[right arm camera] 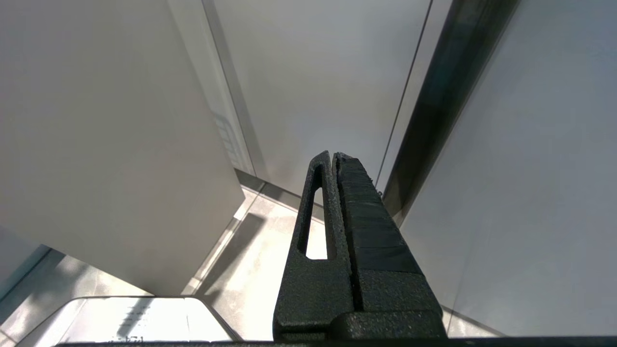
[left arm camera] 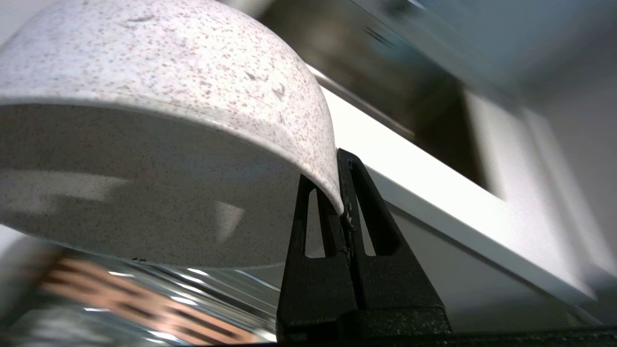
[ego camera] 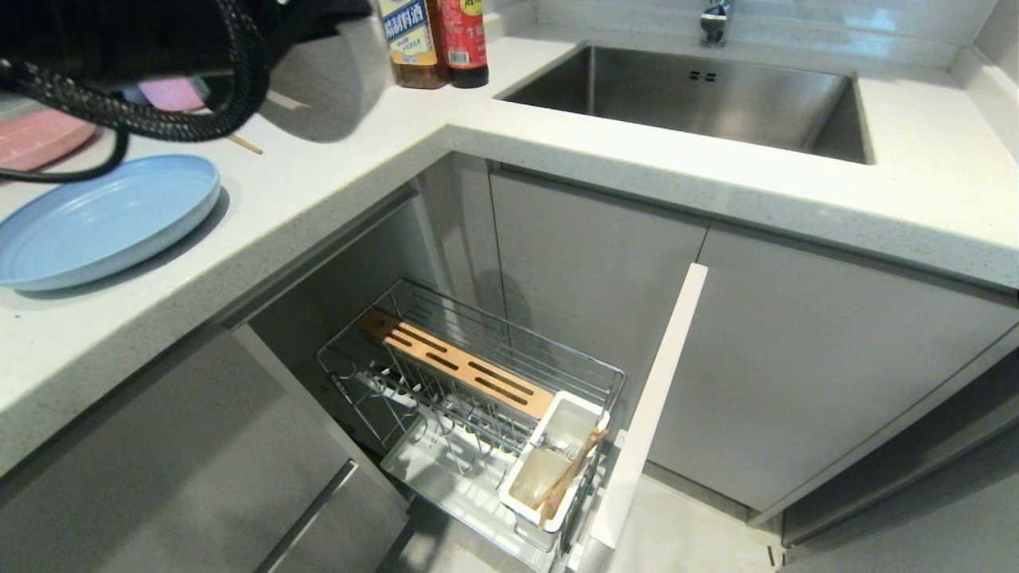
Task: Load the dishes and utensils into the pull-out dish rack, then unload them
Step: Take the bowl out of the cupboard
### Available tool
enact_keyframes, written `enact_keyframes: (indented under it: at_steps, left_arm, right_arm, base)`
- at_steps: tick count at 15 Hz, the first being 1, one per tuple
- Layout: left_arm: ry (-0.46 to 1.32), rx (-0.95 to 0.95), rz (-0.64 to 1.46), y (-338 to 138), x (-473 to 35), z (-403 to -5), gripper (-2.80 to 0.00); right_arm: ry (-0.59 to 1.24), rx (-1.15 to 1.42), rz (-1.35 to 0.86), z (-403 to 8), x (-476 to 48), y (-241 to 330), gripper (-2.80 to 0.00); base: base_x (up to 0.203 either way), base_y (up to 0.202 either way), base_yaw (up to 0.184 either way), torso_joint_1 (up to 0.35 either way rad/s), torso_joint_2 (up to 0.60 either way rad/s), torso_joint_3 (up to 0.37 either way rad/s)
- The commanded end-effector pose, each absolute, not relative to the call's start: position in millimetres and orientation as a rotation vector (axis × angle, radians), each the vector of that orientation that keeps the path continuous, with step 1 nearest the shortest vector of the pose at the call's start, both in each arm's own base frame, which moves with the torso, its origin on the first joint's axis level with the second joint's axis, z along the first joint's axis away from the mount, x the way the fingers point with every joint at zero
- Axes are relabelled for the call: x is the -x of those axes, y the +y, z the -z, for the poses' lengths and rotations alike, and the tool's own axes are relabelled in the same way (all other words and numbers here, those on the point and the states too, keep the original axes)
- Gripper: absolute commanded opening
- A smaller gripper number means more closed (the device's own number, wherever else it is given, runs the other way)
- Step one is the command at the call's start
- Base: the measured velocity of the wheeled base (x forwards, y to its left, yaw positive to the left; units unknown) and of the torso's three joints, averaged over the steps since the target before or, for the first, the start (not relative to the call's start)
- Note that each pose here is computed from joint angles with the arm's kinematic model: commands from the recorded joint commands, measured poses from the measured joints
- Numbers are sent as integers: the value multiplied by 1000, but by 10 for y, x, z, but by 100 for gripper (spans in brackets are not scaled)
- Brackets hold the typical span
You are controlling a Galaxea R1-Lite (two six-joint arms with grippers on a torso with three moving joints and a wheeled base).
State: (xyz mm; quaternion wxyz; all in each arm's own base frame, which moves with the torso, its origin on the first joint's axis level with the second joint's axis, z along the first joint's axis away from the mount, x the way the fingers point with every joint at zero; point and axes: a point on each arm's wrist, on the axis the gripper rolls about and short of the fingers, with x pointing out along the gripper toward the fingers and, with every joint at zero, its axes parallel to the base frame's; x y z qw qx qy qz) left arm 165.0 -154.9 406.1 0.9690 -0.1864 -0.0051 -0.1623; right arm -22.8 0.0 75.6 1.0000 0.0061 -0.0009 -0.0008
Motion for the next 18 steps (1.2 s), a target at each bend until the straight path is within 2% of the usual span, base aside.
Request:
enact_keyframes:
  at_steps: [1, 4, 8, 10, 13, 18]
  left_arm:
    - [-62, 355, 154, -1362, -1731, -4162, -280]
    - [-12, 262, -80, -973, -1879, -4134, -280]
    - [106, 191, -303, -420, -1822, -4065, -280]
    - [214, 161, -328, -257, -1709, -4062, -280]
    - [342, 164, -256, -133, -1560, -4126, -280]
    - [511, 131, -291, -57, -1535, -3960, -280]
  right_arm:
    - [0, -12, 2, -752, 227, 0, -280]
    - [0, -12, 2, -752, 227, 0, -280]
    - [0, -12, 2, -752, 227, 0, -280]
    - [0, -12, 2, -752, 227, 0, -280]
    - [0, -12, 2, -752, 227, 0, -280]
    - [0, -12, 2, -752, 227, 0, -280]
  base:
    - [0, 0, 0, 0, 0, 0]
    - [0, 0, 0, 0, 0, 0]
    - [0, 0, 0, 0, 0, 0]
    - [0, 0, 0, 0, 0, 0]
    - [0, 0, 0, 0, 0, 0]
    - [0, 0, 0, 0, 0, 0]
